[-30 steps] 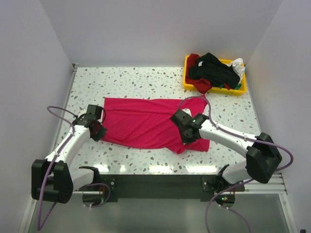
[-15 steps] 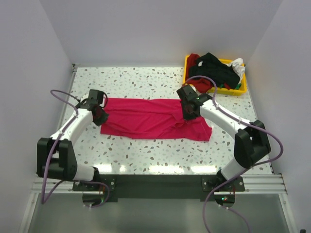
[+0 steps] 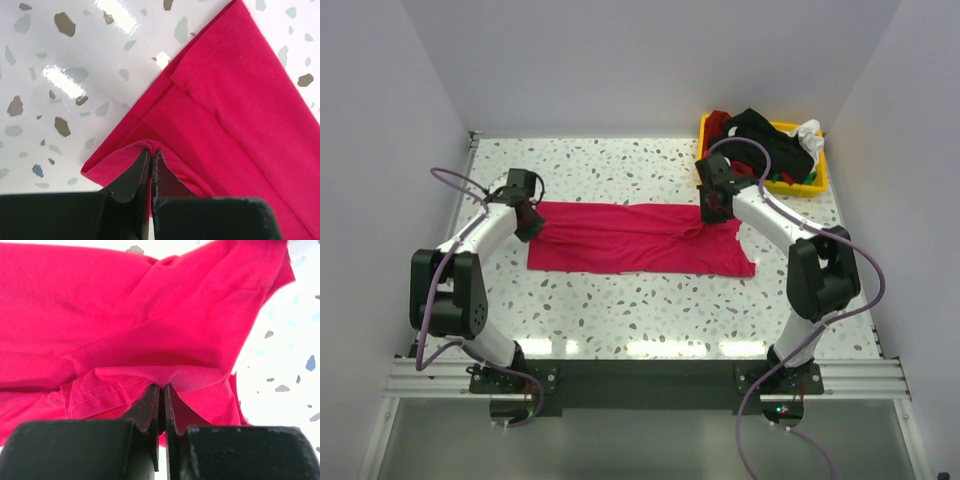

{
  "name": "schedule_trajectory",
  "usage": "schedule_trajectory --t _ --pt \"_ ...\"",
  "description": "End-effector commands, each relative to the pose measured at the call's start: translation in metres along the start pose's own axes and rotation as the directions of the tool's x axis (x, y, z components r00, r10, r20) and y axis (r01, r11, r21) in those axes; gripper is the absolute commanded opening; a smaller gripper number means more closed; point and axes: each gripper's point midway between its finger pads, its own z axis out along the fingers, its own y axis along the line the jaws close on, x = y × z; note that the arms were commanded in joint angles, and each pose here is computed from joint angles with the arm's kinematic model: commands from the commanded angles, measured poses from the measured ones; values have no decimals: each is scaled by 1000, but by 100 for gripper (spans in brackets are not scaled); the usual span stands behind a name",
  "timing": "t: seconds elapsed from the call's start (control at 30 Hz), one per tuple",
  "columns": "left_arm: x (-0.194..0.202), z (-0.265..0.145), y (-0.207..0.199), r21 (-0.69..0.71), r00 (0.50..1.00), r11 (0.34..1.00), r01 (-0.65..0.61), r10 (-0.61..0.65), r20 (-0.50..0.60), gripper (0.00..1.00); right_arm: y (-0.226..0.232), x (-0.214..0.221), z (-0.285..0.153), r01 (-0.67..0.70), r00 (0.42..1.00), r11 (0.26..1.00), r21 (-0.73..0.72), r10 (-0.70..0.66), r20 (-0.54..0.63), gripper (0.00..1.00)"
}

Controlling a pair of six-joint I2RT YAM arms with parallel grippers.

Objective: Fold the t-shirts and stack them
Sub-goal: Fold the tshirt

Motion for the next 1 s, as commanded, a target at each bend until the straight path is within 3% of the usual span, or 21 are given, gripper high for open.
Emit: schedule_trajectory --t 0.0,0.1,0.2,0.23,0.27,0.33,0.37,0.4,0.43,0.5,0.53,0.63,0.77,0.97 --pt "-31 5 -18 30 996 999 17 -19 91 0 8 -31 9 29 997 999 -43 -26 75 0" --pt "-30 15 -22 17 996 1000 17 -18 84 0 9 -46 27 64 990 998 -29 -60 128 0" --pt "-30 22 -25 12 997 1000 11 -12 76 15 9 -59 44 87 985 996 -2 -86 147 3" --pt "-32 21 -26 11 997 1000 13 -14 79 24 8 -57 47 97 987 995 8 -97 126 18" --pt "-33 21 -26 8 996 1000 14 -14 83 45 10 -63 51 98 988 995 14 -99 121 29" --pt "-41 18 -26 -4 994 1000 18 -18 110 72 2 -61 51 77 993 995 66 -83 89 47" --pt "-45 14 -25 -10 992 1000 22 -21 123 93 -2 -70 46 54 992 994 95 -64 106 50" --pt "-48 10 -23 -20 992 1000 9 -6 130 100 -6 -73 38 36 992 992 117 -49 116 54" --pt "-57 4 -27 -10 988 1000 7 -6 153 100 -9 -75 33 12 991 991 130 -29 127 63" --pt "-65 -9 -31 18 985 1000 -2 -2 174 100 -14 -79 12 -18 986 993 115 -2 166 70" --pt "-67 -15 -34 40 984 999 -4 -3 176 100 -9 -80 4 -42 982 997 71 29 184 80" --pt "-67 -32 -45 112 980 993 -31 8 197 100 4 -52 -9 -82 985 995 -57 90 146 95" --pt "-55 -42 -60 164 980 983 -80 47 192 100 19 -24 -8 -79 992 987 -141 92 90 99" --pt "-20 -15 -84 241 985 958 -158 137 102 100 17 4 19 -76 997 994 -77 77 12 99"
